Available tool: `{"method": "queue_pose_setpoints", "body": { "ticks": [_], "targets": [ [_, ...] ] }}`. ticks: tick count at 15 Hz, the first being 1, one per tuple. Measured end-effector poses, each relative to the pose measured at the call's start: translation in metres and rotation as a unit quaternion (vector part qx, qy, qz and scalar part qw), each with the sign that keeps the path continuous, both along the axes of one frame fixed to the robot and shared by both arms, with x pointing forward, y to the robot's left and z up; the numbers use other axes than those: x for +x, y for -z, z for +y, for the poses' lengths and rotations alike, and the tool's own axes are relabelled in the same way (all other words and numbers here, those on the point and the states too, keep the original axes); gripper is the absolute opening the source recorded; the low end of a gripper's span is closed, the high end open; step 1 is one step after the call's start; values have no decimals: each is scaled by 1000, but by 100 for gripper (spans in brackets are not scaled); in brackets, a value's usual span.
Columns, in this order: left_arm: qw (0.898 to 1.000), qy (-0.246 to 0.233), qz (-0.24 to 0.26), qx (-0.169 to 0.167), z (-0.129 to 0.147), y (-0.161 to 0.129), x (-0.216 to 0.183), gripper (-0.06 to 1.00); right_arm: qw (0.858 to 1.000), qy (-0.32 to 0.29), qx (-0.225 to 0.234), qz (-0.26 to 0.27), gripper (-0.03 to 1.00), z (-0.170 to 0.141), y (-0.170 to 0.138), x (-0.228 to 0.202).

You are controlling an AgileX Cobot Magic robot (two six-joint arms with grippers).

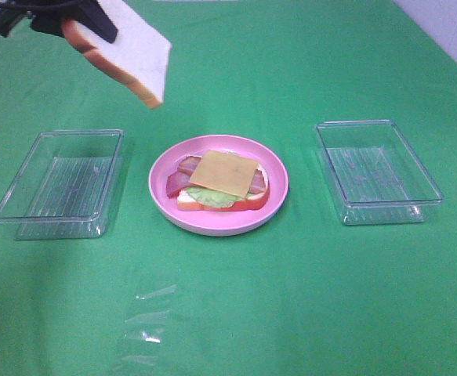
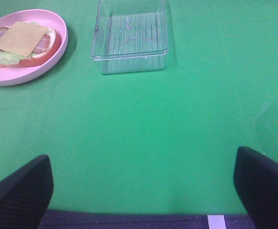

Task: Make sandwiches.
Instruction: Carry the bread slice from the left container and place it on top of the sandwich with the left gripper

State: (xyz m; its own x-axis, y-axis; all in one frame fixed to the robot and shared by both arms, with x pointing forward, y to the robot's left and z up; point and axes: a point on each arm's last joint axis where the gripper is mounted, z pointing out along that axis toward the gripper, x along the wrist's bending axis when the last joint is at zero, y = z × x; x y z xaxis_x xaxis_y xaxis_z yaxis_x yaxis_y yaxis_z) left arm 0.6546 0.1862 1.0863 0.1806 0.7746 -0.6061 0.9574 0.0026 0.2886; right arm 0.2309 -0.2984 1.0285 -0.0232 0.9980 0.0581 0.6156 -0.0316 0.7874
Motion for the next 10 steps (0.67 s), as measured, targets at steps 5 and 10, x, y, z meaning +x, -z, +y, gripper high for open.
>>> {"method": "queue_pose_setpoints", "body": {
  "ticks": [5, 10],
  "targets": [
    [999, 35, -5, -7, -72, 40, 5, 19, 1000, 0, 0, 0, 98, 0, 0, 0],
    [998, -37, 34, -24, -100, 70, 10, 19, 1000, 0, 0, 0, 98, 0, 0, 0]
  ]
}}
